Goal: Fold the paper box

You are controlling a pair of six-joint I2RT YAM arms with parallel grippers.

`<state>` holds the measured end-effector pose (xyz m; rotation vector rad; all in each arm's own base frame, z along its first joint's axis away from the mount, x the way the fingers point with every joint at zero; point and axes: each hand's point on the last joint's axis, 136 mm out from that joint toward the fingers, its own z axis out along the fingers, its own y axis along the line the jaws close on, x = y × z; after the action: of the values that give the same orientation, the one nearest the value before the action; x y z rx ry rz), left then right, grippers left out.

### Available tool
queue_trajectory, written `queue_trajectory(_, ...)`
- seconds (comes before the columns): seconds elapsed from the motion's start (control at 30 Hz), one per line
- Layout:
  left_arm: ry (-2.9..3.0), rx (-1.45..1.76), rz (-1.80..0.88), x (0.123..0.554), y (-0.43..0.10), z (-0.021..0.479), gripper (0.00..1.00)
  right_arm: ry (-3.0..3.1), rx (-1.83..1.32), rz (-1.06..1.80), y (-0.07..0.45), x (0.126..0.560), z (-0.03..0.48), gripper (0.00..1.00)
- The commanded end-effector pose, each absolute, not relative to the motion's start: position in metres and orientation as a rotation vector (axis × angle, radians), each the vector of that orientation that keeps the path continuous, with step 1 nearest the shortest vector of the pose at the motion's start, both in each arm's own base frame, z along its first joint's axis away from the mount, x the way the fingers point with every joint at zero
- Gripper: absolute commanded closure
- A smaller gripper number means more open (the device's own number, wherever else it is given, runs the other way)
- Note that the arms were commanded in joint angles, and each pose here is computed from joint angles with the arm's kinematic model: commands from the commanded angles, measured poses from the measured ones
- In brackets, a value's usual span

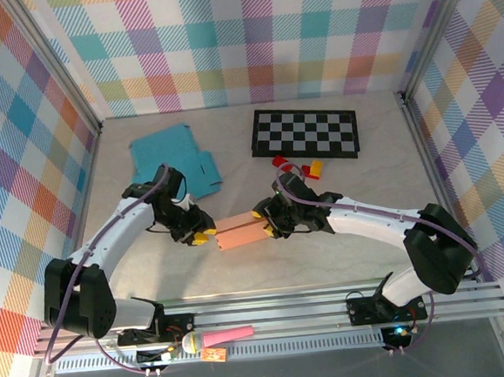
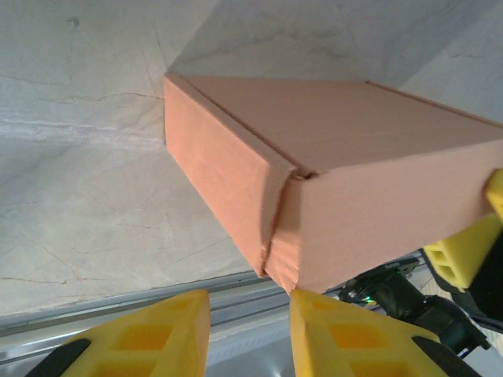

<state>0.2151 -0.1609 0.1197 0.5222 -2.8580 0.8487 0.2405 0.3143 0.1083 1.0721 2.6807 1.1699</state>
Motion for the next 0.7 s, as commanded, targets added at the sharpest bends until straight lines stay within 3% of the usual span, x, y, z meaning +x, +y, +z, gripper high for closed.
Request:
queue_trajectory(0.0,-2.865,0.495,0.881,0.22,-0.164,0.113,0.69,2.755,1.115,1.022,0.301,0.231,0.086,0.49)
queue_trajectory(0.33,-2.882,0.477,0.863,0.217,-0.161,0.11,0.76,2.799,1.15,0.925,0.287,0.222,0.079,0.52)
queue_trajectory(0.5,-2.932,0.486,0.93,0.229,-0.164,0.132,0.68,2.786,1.11,0.94,0.287,0.227,0.087,0.53)
queue_trajectory(0.67,-2.901,0.514,0.976,0.236,-0.171,0.128,0.68,2.791,1.108,0.939,0.288,0.227,0.086,0.54)
